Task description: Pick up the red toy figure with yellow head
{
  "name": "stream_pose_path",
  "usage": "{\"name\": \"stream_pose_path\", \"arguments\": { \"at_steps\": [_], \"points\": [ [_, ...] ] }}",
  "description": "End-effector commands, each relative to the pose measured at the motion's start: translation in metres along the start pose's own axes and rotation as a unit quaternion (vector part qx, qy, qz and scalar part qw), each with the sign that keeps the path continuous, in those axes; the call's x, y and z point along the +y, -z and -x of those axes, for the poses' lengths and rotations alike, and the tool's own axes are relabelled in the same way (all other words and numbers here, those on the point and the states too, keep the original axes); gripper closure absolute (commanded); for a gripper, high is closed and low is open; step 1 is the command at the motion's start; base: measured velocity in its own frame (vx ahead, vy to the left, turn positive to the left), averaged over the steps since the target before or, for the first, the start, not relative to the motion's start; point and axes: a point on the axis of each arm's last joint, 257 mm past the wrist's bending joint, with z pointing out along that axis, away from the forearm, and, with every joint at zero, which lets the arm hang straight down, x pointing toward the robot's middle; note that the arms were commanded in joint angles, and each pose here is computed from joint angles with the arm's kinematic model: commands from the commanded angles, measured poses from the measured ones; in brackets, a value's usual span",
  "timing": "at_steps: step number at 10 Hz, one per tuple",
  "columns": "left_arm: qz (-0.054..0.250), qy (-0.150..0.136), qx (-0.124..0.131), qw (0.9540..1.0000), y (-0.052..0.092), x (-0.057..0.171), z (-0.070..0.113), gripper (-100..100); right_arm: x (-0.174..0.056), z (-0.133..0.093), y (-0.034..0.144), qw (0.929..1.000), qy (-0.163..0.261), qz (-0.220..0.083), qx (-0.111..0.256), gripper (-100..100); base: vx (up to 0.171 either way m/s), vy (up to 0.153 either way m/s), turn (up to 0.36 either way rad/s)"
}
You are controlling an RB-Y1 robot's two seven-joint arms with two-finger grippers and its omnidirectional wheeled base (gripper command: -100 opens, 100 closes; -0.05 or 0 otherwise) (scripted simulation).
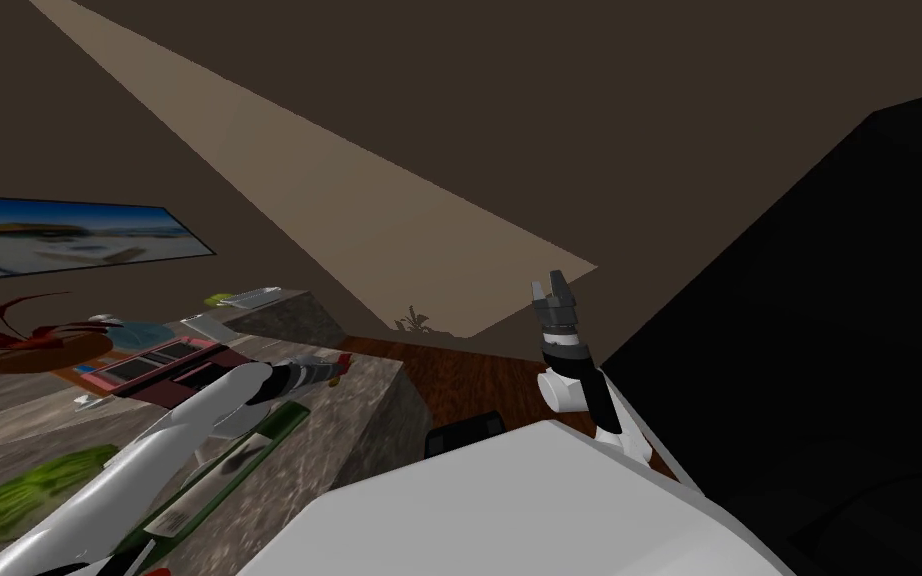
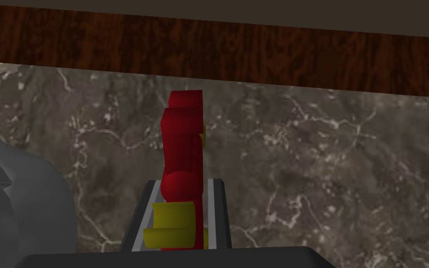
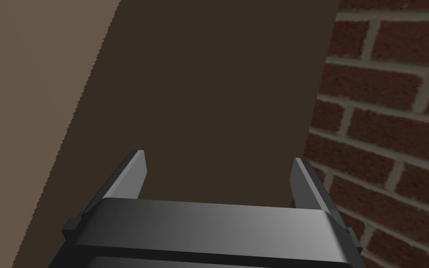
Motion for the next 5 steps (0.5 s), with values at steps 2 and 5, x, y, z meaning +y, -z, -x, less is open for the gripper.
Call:
{"name": "stream_pose_path", "arguments": {
  "at_steps": [2,5],
  "points": [
    [-0.016,0.014,0.006,0.9998,0.012,-0.008,0.005,100,0.0,0.0,0.0,1.0,0.0,0.0,0.0,0,-0.009,0.022,-0.093],
    [-0.028,0.023,0.007,0.9993,0.022,-0.013,0.014,100,0.0,0.0,0.0,1.0,0.0,0.0,0.0,0,-0.012,0.025,-0.087]
  ]
}}
